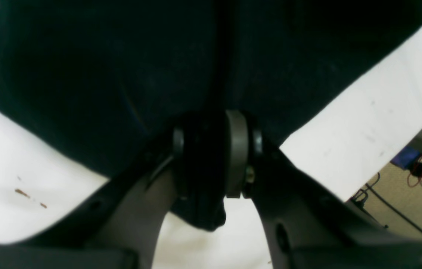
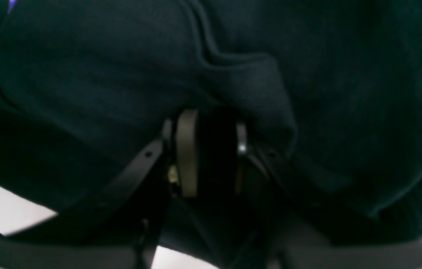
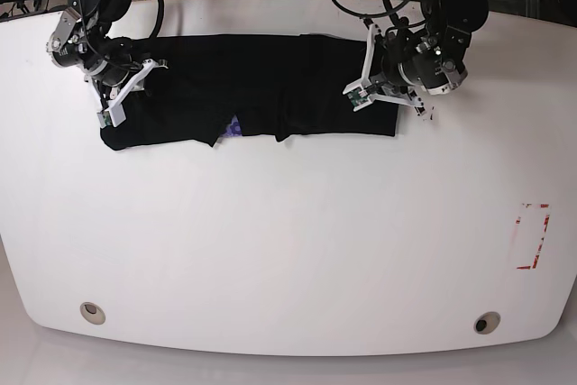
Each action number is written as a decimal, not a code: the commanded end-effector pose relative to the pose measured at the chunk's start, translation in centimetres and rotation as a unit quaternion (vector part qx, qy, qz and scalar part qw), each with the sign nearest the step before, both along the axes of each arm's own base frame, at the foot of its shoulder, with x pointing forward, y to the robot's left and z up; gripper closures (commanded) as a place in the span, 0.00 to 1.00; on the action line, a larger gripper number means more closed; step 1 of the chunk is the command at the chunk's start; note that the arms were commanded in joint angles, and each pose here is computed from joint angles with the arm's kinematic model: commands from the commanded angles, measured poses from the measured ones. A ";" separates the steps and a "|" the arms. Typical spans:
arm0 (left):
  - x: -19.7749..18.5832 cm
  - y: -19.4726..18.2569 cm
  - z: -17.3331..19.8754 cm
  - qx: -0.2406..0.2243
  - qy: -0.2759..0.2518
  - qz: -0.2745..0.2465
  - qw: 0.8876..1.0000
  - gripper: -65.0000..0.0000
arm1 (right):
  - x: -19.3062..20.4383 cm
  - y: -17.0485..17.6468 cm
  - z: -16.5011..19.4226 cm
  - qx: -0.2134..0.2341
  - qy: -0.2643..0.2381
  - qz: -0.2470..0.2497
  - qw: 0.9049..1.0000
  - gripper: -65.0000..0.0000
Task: Fold the T-shirt properly
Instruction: 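Grasp the strip with the left gripper and pull it back toward its end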
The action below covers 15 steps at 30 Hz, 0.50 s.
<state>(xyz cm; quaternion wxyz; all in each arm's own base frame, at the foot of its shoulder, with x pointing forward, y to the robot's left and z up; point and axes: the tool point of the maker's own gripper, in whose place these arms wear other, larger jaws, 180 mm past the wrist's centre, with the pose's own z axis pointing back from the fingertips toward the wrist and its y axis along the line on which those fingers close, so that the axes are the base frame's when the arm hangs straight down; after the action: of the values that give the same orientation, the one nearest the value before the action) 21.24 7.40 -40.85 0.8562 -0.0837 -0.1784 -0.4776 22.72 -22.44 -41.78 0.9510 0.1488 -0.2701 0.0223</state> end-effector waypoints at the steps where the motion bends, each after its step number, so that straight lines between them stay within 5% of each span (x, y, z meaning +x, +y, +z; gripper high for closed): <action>1: 1.8 -0.6 2.1 -0.011 -0.039 -0.006 0.999 0.82 | -0.6 -0.6 -0.3 -0.018 0.020 0.004 1.000 0.81; 10: 4.7 -4.6 7.2 -0.074 -0.115 -0.021 0.990 0.82 | -0.5 -0.6 -0.2 -0.018 0.019 0.004 1.000 0.81; 15: 6.1 -7.2 6.7 -0.105 -0.096 -0.012 0.990 0.82 | -0.4 -0.5 -0.2 -0.017 0.018 0.004 1.000 0.81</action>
<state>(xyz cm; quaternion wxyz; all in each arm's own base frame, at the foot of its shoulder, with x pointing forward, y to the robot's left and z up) 26.92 1.39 -34.31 0.8181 -0.1119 -0.3006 -0.4773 22.80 -22.39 -41.72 0.9509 0.1486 -0.2704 0.0234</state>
